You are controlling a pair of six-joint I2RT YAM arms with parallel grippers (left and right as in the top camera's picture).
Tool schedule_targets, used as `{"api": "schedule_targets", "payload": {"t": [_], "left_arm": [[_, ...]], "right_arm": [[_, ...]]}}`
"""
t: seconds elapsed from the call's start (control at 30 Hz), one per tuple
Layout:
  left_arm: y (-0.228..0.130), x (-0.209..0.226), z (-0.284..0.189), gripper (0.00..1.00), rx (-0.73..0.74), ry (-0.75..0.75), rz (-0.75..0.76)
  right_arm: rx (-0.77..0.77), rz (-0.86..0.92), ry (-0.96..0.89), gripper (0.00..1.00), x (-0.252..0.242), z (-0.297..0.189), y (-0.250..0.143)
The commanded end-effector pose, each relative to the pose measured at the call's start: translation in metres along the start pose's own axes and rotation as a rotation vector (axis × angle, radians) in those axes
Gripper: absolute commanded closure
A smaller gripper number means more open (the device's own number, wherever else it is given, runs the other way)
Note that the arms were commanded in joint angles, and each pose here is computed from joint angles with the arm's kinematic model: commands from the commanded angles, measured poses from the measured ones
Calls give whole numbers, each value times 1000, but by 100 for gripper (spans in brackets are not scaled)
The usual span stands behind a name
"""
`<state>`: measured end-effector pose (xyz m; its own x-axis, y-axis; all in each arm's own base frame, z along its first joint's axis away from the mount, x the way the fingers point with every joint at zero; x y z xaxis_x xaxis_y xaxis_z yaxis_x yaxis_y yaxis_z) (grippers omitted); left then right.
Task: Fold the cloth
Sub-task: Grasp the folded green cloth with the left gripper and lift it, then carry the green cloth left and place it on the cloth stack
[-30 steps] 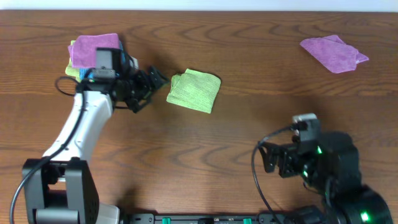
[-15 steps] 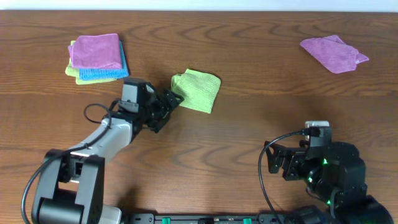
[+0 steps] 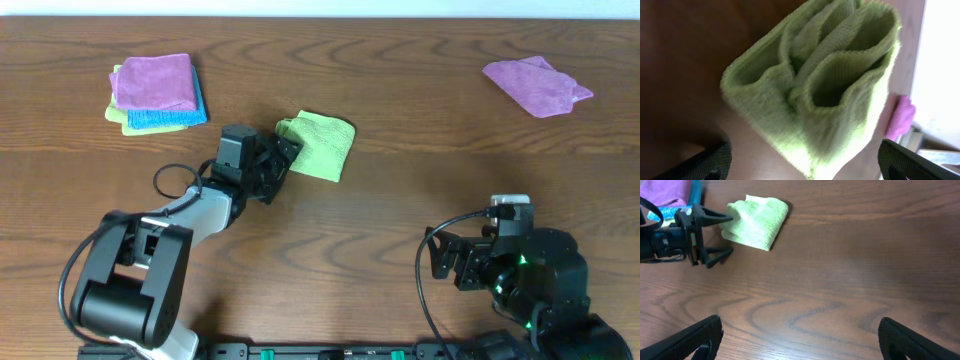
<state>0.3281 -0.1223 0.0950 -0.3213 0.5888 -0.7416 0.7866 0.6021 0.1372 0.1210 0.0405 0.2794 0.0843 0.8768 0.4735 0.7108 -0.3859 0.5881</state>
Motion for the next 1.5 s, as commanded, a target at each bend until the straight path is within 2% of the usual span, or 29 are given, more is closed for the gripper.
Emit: {"api": "schedule_targets", "payload": {"t": [0.0,0.1,0.17,0.23,0.37,0.4,0.5,0.6,0.77,0.97,1.2,1.47], "left_arm": [[-2,19,15,5,-6,67,-67],[-4,24,23,4,-7,66,-93],[-5,26,27,0,-6,64,-97],[-5,27,31,18,-10,62,-95],[-5,30,33,44,-32,81,-92],[-5,30,34,60,-31,82,-92],[-4,30,34,75,-41,82,-68],[-2,25,34,94,-53,52,21],[2,15,34,94,-64,-13,167],[20,-13,31,94,-51,-146,261],[84,-69,8,94,-86,-264,278],[164,-118,-50,94,-189,-209,345]], "right_arm": [[-6,22,-19,1,-3,1,0],[-6,23,-19,1,-3,1,0],[-6,22,-19,1,-3,1,0],[-6,22,-19,1,-3,1,0],[-6,22,-19,1,-3,1,0],[-6,22,-19,1,-3,1,0],[-6,22,-19,1,-3,1,0],[-6,23,-19,1,-3,1,0],[-6,22,-19,1,-3,1,0],[-6,22,-19,1,-3,1,0],[-6,22,-19,1,-3,1,0],[-6,23,-19,1,-3,1,0]]}}
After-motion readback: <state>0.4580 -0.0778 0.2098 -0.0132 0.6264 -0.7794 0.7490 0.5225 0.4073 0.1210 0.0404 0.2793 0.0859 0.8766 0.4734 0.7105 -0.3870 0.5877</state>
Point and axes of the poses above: each gripper's point midway between its finger pads, its own z axis out along the fingers, its own x axis along the line the jaws close on, y = z × x, the point moved 10 cm from there along -z, back along the fingers, and after that the axes turned 14 degrees about z, right-handed, at the moved point
